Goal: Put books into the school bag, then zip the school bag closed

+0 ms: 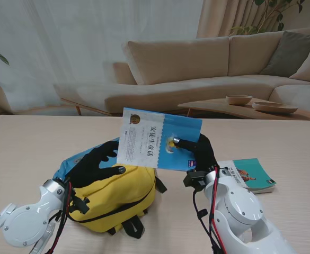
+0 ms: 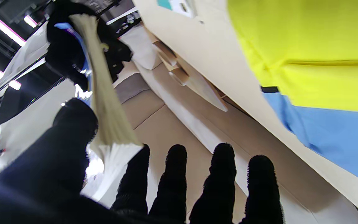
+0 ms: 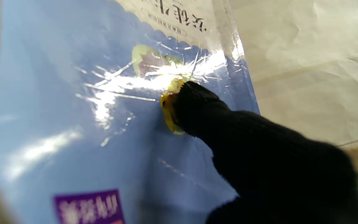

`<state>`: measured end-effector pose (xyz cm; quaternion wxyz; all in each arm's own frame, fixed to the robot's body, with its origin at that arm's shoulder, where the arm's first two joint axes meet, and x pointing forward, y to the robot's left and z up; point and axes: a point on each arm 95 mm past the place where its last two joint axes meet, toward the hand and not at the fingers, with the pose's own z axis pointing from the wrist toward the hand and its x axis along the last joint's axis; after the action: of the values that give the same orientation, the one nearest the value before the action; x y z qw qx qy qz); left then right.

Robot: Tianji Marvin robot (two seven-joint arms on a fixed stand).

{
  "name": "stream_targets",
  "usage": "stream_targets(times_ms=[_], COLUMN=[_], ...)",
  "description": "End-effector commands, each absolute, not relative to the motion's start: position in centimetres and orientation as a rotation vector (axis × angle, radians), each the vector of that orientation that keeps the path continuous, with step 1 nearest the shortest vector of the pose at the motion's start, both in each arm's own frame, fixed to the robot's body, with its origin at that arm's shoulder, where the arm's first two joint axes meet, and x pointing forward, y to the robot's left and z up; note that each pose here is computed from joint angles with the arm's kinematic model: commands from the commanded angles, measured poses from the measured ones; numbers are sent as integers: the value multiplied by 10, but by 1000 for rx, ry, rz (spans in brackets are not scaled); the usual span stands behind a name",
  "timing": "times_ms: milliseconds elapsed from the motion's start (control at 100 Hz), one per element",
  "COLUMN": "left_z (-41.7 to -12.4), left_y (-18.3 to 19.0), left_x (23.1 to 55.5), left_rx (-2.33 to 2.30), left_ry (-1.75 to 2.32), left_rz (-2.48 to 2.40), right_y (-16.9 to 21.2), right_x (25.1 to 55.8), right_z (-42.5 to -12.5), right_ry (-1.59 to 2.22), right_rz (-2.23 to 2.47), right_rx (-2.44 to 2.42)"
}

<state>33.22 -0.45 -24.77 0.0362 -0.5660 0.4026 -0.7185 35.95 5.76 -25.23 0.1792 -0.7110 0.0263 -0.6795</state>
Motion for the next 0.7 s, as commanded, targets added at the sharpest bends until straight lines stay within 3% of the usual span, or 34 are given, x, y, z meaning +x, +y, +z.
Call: stream_targets(times_ms=[0, 690], left_z=[-251, -294], left_y=[-4, -19], left_x=[326, 302], left_rx=[-1746, -1415], left_ry=[1270, 1866], left_rz=[-2176, -1399], right_y=[57, 35], right_x=[360, 365], right_z=[-248, -250], right_ry=[75, 106], right_rz=[-1929, -1957], right_rx=[-1993, -2025])
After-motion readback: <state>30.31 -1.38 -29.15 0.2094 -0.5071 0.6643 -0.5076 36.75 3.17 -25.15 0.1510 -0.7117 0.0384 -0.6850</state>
